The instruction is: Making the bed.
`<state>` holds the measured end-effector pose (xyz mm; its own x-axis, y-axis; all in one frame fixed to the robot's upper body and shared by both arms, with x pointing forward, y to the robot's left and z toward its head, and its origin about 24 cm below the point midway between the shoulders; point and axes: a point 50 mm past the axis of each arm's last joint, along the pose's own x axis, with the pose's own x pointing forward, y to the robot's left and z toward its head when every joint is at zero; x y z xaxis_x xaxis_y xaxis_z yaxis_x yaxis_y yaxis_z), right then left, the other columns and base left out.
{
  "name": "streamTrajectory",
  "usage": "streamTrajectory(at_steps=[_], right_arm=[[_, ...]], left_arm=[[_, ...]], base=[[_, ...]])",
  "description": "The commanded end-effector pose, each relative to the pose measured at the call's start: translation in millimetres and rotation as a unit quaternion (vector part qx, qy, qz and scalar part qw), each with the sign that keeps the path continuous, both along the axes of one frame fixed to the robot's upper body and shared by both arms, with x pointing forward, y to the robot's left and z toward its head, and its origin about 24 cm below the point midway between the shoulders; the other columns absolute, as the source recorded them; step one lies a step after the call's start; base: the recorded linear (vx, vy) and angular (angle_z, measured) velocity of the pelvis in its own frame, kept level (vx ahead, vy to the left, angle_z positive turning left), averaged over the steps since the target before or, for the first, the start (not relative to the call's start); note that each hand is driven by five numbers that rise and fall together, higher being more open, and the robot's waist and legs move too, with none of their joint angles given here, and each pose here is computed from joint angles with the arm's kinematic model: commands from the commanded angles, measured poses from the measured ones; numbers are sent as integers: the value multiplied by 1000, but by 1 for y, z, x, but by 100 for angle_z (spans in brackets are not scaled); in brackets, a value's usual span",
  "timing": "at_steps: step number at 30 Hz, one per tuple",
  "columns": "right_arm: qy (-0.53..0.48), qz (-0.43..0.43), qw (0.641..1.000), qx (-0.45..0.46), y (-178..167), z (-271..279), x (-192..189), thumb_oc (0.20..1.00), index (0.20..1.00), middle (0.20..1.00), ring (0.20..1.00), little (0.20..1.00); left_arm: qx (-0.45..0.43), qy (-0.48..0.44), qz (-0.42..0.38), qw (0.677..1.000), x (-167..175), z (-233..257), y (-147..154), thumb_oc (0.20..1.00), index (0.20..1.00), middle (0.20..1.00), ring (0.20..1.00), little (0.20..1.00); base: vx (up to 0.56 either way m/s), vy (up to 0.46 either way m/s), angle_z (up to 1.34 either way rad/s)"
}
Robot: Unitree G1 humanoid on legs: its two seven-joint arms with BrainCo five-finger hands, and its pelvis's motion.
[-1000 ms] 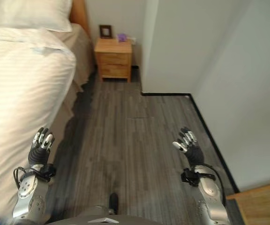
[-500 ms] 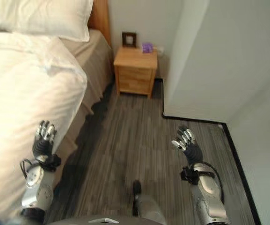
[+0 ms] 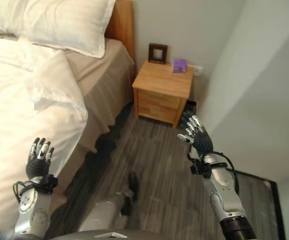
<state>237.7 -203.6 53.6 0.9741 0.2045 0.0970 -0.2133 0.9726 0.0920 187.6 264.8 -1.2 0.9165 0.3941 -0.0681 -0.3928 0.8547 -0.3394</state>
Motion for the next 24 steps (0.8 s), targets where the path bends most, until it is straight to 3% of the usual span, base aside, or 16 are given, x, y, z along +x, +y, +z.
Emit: streamTrajectory(at_steps=[1,6,10,18,24], right_arm=[[-63,19,998,-2,11,21,6,1000,1000,1000,1000,1000],[-38,52,998,9,25,10,3,1000,1000,1000,1000,1000],[-19,30,999,-4,7,4,-6,1000,1000,1000,1000,1000],[-22,-2,1000,5,-17,9,-11,1000,1000,1000,1000,1000],[-41,-46,998,6,-34,16,-17,1000,1000,1000,1000,1000]], left_arm=[[81,-53,-16,995,23,35,8,1000,1000,1000,1000,1000],[98,-71,-30,992,30,46,7,1000,1000,1000,1000,1000],[74,-104,-77,989,44,52,-8,1000,1000,1000,1000,1000],[58,-125,-144,980,63,58,-39,1000,1000,1000,1000,1000],[30,-100,-157,982,65,45,-49,1000,1000,1000,1000,1000]], base=[[465,108,-29],[356,-20,44],[481,-230,120],[190,-371,210],[-59,-225,111]])
